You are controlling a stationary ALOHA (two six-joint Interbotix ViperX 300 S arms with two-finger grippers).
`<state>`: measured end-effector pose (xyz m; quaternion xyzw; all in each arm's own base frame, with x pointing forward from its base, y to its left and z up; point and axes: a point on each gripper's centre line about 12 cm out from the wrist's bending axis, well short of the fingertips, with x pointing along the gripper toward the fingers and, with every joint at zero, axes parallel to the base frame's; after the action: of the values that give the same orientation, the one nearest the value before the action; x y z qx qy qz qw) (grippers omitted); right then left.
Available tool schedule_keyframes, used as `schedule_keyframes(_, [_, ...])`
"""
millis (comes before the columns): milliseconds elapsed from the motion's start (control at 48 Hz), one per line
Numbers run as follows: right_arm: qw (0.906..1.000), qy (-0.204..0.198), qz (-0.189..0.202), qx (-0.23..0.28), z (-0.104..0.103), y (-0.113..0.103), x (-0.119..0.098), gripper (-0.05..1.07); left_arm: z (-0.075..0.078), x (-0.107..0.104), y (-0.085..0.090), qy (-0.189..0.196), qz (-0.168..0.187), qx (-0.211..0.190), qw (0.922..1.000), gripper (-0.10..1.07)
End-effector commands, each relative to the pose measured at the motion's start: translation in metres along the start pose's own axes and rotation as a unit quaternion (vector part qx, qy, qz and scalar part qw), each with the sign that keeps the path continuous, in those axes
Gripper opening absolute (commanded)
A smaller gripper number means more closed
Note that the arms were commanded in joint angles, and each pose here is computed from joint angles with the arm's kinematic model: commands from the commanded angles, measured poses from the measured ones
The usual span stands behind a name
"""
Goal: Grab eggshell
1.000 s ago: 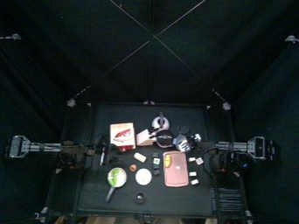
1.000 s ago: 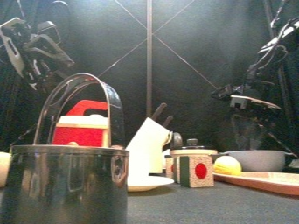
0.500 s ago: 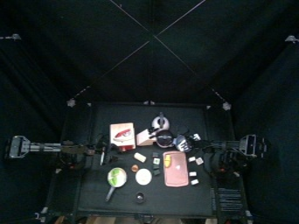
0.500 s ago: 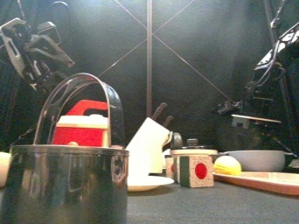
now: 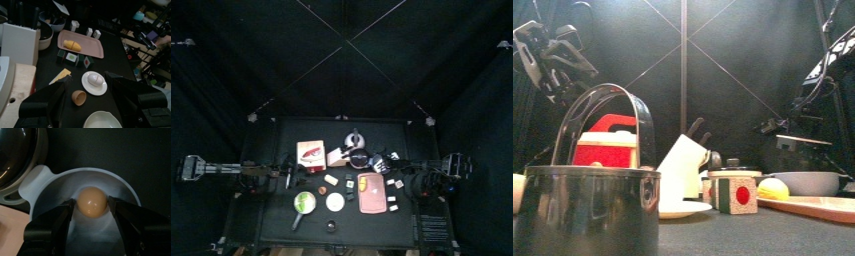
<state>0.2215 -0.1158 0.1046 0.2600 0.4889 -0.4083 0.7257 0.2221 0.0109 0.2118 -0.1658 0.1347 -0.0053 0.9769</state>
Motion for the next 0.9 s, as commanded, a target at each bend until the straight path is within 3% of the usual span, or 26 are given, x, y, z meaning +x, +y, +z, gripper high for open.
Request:
schedule_keyframes(0, [1.0,-0.003,0.002,0.002,0.003,0.0,0.0,0.9,0.006,0.001,-0.001,-0.007,-0.002,0.001,1.0,0.92])
schedule_keyframes(333, [0.9999,-0.011,0.006,0.007,0.008,0.002,-0.004,0.73,0.006,0.001,-0.001,-0.007,-0.001,0.001,1.0,0.92])
schedule_keyframes(604, [0.9985,-0.051,0.018,0.013,0.02,0.006,-0.042,0.73,0.006,0.001,-0.001,-0.007,-0.002,0.0,1.0,0.92])
schedule_keyframes(875, [0.9983,-0.053,0.025,0.007,0.019,0.01,-0.044,0.73,0.007,0.001,-0.002,-0.009,-0.003,0.002,1.0,0.92])
